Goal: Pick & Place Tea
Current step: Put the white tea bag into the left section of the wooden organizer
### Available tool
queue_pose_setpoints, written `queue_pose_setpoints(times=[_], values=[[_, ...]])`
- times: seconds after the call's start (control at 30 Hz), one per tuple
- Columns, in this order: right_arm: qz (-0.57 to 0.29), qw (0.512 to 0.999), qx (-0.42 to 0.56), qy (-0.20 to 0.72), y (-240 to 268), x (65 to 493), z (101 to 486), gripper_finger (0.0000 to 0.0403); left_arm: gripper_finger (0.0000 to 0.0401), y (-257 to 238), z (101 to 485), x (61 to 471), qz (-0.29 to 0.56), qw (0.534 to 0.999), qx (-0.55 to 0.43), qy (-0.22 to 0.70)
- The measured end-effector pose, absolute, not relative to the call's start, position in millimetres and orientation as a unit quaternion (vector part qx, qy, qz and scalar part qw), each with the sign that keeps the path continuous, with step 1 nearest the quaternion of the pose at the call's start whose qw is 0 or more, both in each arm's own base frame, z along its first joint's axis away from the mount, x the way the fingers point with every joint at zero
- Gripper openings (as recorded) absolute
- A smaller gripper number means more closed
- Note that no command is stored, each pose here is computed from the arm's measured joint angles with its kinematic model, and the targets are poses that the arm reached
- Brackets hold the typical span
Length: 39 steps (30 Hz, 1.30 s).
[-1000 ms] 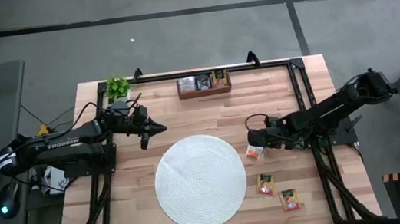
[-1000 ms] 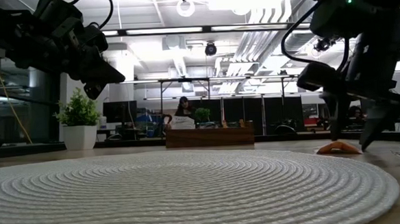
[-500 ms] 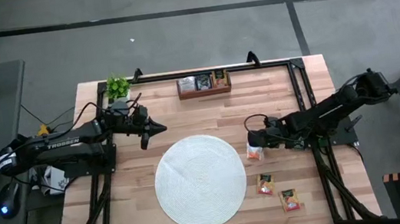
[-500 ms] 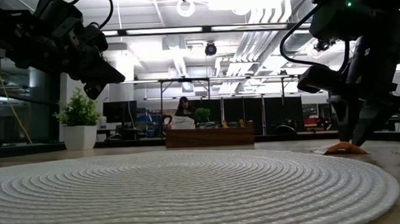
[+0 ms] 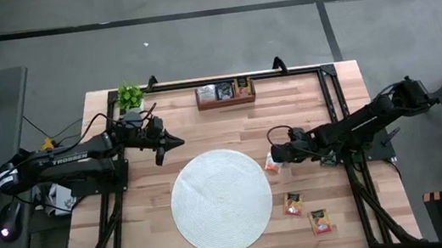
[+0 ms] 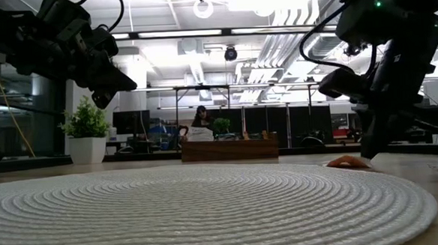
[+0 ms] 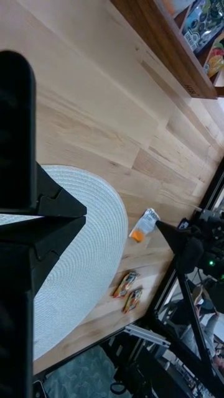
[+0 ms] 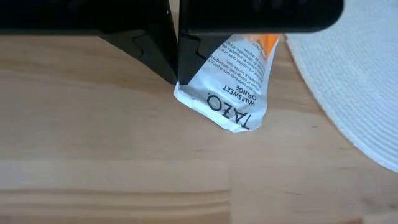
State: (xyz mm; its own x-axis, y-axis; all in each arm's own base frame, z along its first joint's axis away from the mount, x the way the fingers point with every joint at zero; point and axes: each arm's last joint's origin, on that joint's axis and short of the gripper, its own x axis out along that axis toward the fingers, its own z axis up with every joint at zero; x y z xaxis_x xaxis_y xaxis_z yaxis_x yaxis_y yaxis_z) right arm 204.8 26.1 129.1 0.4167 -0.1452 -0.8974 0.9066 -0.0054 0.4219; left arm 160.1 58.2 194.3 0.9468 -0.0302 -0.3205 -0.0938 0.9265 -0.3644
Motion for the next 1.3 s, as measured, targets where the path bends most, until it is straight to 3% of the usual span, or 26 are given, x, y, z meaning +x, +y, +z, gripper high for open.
queue_pose_setpoints(times=[0.57,0.9,1.3], values=[[-0.401,0.706,0.512,0.280,23,213,161,0.0000,0.0000,58,194,160,0.016,0.968,-0.191,0.162],[-0.390,0.795,0.394,0.247,20,230,189,0.0000,0.0000,58,194,160,0.016,0.968,-0.191,0.162],[-0.382,0.837,0.319,0.229,-15,248,221,0.0000,0.0000,58,194,160,0.016,0.968,-0.191,0.162]])
